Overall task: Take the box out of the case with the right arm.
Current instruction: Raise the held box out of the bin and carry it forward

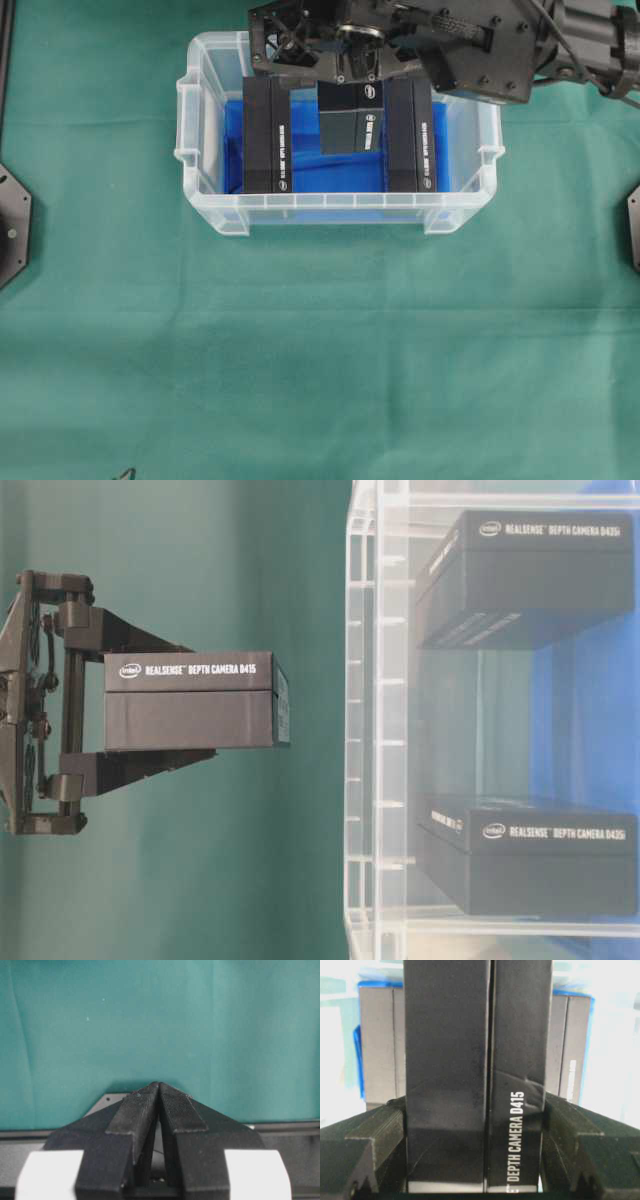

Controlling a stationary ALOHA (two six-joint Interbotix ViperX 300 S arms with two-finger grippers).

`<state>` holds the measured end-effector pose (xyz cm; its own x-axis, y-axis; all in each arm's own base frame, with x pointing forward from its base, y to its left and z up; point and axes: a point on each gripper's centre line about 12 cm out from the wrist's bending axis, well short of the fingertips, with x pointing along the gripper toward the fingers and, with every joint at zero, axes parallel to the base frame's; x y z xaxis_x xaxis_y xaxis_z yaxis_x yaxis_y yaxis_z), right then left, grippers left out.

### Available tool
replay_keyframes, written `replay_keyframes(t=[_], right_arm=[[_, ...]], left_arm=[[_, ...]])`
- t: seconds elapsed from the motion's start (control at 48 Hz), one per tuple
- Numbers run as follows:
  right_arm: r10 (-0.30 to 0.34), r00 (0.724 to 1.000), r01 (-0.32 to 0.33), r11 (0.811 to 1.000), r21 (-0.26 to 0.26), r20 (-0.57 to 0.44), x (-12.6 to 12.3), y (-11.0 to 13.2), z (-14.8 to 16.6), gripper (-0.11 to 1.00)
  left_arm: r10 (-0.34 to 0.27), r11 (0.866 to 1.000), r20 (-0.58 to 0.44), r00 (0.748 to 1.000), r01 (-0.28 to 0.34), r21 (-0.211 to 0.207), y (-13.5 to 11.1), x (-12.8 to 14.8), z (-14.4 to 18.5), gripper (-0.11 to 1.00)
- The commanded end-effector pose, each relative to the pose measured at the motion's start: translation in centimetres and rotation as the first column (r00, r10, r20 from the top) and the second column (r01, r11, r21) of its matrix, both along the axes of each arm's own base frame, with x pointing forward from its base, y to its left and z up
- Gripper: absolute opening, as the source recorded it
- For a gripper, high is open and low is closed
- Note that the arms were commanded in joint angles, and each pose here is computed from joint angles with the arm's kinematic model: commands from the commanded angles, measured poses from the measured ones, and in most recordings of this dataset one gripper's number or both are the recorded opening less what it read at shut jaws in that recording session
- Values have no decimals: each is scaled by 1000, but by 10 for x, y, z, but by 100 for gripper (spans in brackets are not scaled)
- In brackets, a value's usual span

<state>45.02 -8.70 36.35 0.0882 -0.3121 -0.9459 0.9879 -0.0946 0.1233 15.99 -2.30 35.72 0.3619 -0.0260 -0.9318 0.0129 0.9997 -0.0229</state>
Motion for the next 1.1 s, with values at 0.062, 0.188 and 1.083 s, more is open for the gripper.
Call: replay_keyframes(t=[0.062,0.188,1.083], right_arm=[[3,997,-1,1000,-17,82,-14,2,34,65],[2,997,-1,1000,-18,82,-14,2,34,65],[32,996,-34,999,18,78,-10,93,30,65]], left_arm=[[2,1000,15,1000,-2,-2,0,2,4,0],[2,1000,15,1000,-2,-2,0,2,4,0],[2,1000,15,1000,-2,-2,0,2,4,0]])
